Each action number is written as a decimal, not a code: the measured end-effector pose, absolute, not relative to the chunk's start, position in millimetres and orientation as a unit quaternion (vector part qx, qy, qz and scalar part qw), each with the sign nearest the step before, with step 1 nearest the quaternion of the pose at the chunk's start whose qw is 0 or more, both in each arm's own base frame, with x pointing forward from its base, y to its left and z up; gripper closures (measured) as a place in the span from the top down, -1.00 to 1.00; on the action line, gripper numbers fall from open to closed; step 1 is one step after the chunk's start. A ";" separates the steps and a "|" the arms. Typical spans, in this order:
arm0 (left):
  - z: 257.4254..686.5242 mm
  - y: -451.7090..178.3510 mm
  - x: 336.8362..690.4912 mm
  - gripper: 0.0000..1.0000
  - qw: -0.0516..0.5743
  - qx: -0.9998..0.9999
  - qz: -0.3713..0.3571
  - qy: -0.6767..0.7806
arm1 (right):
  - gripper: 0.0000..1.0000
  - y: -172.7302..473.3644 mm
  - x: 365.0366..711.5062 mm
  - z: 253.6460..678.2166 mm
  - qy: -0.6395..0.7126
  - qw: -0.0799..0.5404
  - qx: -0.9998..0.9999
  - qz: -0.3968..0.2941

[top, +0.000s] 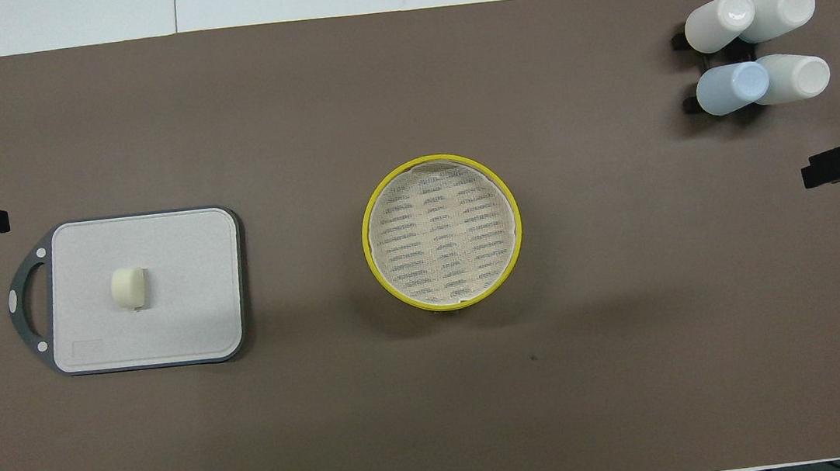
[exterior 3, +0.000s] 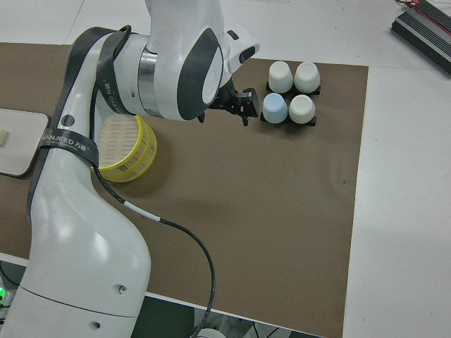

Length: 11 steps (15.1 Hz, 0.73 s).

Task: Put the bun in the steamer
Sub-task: 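Reach the left gripper toward the bun while the right gripper reaches the steamer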

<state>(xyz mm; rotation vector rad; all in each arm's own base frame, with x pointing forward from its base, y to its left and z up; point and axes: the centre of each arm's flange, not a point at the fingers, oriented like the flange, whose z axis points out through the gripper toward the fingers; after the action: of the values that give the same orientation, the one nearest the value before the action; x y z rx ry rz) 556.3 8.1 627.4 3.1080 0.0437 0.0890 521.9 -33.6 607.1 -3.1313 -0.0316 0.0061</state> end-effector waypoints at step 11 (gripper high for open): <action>616.8 25.3 557.1 1.00 0.016 0.999 0.027 0.030 | 1.00 -26.7 521.9 606.9 -0.016 0.005 -1.000 0.003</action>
<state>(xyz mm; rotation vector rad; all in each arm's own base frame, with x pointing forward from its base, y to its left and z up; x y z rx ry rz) 557.1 25.3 616.8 3.1075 0.0926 0.0846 521.9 -26.7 606.9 -3.1316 -0.0515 0.0102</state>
